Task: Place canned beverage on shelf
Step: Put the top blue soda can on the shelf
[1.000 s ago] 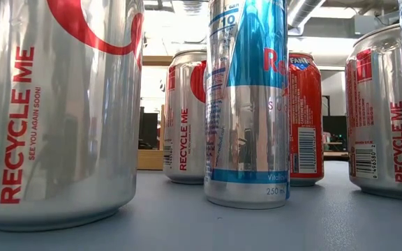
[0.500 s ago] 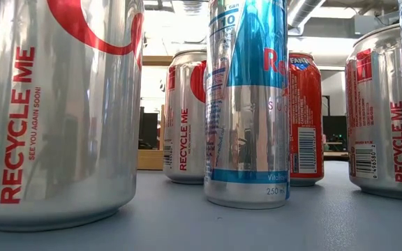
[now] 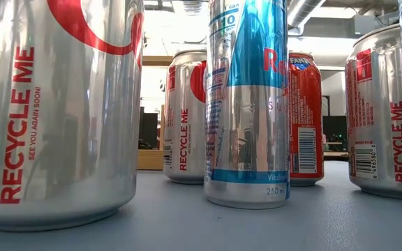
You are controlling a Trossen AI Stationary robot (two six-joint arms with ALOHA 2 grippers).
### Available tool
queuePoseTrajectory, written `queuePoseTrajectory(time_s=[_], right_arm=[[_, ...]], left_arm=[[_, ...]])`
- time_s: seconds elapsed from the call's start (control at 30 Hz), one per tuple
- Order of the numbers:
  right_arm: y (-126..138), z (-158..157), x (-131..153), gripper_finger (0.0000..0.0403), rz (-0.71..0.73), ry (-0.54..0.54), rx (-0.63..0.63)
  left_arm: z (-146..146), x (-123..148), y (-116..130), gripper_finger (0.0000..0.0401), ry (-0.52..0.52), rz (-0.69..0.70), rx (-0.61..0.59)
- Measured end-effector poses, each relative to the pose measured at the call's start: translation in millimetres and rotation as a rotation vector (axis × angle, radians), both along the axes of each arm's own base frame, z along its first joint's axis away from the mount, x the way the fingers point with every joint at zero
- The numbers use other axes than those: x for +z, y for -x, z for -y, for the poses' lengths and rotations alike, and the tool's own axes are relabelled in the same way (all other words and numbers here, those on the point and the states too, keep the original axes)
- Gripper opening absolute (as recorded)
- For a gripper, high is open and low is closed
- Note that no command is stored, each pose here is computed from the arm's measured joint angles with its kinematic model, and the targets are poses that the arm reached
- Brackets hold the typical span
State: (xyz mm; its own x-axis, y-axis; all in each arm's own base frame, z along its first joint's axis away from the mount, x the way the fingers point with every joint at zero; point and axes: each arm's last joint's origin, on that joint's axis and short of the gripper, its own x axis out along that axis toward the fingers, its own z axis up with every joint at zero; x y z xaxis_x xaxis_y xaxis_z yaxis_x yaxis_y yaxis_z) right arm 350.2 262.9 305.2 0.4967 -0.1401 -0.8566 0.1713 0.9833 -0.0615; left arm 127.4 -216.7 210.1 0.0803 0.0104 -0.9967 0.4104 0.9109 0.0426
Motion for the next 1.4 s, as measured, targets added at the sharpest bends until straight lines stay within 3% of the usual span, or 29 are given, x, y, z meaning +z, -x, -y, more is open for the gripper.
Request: queuePoseTrajectory(time_s=[0.13,0.47,0.77,0.93,1.13,1.23,1.4], right_arm=[[-1,-1,0,0.0249,0.012,-0.009,0.0],[-2,-1,1,0.0249,0.03,-0.01,-0.004],[-2,-1,1,0.0249,0.031,-0.007,-0.005],[-2,-1,1,0.0249,0.03,-0.007,-0.005],[-2,0,1,0.0249,0.049,0.035,-0.001],[-3,1,2,0.0249,0.087,0.095,-0.01],[-6,1,5,0.0249,0.152,0.165,-0.005]], left_arm=[[-12,-17,5,0.0274,0.09,0.004,0.023],[-32,-50,14,0.0254,0.082,-0.062,0.098],[-37,-46,0,0.0209,0.115,-0.077,0.18],[-42,-29,-13,0.0206,0.085,-0.086,0.246],[-44,9,-35,0.0206,0.078,-0.034,0.311],[-51,29,-52,0.0208,0.12,0.003,0.467],[-63,65,-82,0.0209,0.19,0.196,0.732]])
